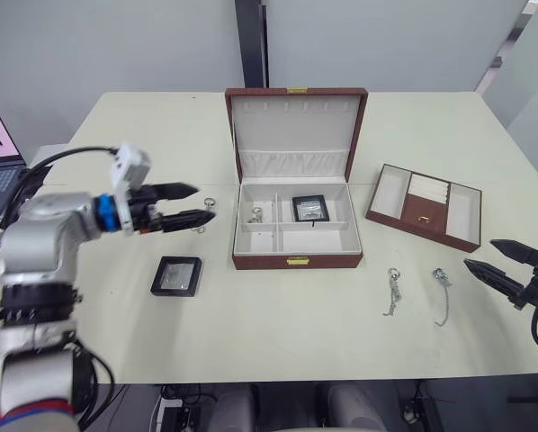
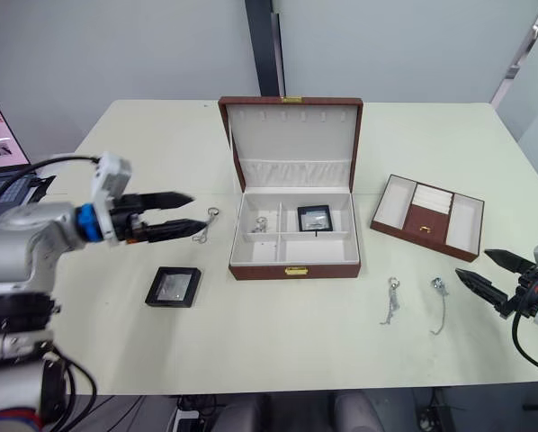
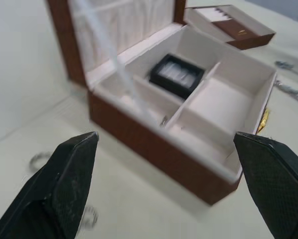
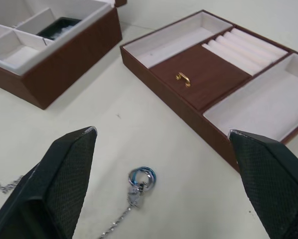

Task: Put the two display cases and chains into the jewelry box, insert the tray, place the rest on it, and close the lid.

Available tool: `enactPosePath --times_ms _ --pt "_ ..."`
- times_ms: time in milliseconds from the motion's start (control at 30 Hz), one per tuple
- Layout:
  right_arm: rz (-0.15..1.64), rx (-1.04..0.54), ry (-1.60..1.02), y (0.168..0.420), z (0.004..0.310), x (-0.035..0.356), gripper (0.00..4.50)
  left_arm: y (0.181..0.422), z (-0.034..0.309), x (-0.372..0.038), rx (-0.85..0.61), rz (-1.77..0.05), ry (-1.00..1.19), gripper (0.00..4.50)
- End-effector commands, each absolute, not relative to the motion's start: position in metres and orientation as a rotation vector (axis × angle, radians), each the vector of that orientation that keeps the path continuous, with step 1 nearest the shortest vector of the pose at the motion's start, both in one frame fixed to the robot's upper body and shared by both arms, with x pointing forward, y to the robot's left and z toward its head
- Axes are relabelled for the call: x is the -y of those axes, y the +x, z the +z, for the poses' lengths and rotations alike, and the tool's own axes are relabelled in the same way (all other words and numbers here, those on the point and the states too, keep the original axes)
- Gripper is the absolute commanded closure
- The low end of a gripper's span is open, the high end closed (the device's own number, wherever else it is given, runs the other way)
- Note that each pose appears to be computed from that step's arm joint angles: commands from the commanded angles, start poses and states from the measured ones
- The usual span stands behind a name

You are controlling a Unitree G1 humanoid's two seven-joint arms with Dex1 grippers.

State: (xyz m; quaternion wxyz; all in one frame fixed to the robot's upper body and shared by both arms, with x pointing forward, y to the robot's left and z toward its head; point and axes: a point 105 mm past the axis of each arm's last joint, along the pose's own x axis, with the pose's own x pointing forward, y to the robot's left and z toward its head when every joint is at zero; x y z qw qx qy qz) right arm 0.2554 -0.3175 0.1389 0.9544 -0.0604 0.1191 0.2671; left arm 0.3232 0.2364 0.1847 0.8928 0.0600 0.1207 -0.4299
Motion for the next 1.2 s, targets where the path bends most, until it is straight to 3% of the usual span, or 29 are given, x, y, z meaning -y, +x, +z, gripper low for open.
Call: enactPosePath --times_ms 33,233,467,1200 --pt "0.526 -0.239 -0.196 0.263 0.137 0.327 0.00 0.311 0.194 -0.263 -0.189 -0.732 0.171 0.02" --pt "0.540 -0.245 -0.171 0.271 0.132 0.328 0.00 0.287 0.170 -0.313 -0.211 -0.469 0.207 0.02" --pt "0.573 -0.250 -0.173 0.278 0.131 0.322 0.00 0.259 0.144 -0.346 -0.293 -0.317 0.187 0.02" --pt "0.577 -0.308 -0.212 0.274 0.124 0.331 0.00 0.249 0.134 -0.354 -0.345 -0.285 0.199 0.02"
